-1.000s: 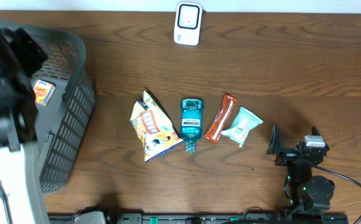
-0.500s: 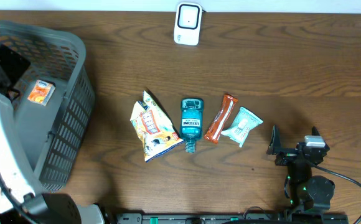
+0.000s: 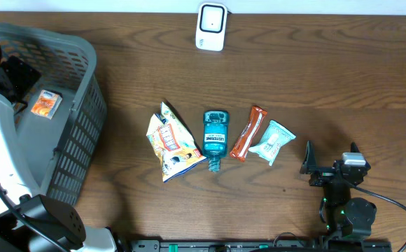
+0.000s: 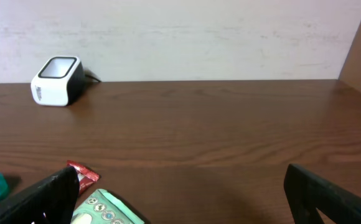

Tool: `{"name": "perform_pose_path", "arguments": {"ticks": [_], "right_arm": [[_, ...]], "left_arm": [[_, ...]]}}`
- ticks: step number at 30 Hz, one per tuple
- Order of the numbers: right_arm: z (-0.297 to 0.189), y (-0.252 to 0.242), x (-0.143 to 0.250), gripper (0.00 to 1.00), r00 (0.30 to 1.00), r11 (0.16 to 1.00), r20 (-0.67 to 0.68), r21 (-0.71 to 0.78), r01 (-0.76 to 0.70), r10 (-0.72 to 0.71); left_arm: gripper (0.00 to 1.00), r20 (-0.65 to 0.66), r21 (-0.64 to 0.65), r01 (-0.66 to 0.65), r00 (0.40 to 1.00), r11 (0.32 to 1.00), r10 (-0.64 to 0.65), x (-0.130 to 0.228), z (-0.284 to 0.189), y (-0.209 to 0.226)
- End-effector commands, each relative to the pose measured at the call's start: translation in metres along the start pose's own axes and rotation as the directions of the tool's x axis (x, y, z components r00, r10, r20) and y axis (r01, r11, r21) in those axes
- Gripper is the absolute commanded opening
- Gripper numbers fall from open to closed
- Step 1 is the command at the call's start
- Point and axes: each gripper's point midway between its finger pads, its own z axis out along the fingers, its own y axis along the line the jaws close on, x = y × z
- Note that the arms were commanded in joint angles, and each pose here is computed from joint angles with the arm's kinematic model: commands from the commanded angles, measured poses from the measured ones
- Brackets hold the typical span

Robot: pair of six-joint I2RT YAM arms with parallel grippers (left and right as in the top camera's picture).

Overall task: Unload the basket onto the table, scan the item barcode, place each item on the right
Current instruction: 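Return the left gripper into the basket and grasp the small orange box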

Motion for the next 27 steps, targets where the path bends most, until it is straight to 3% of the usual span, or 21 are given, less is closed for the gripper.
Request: {"name": "perform_pose_path", "arguments": {"ticks": [1,9,19,27], "right_arm": [[0.000,0.001,0.000,0.99,1.000,1.000,0.000,-0.003,-0.013,0.013],[0.000,0.001,0.000,0.99,1.000,1.000,0.000,-0.003,-0.013,0.013],[0.000,0.001,0.000,0.99,1.000,1.000,0.000,-0.004,-0.013,0.013],[0.000,0.001,0.000,0.99,1.000,1.000,0.000,-0.003,-0.013,0.013]], "left_arm": [[1.00,-0.013,-0.008,0.006,1.000,1.000,-0.006,0.003,0.006,0.002],[1.00,-0.023,-0.014,0.002,1.000,1.000,-0.002,0.014,0.035,0.004],[1.00,-0.209,-0.091,-0.124,0.973,0.988,0.102,0.056,0.138,0.011],[0.99,-0.221,-0.096,-0.126,0.970,0.987,0.102,0.065,0.185,0.008]]}}
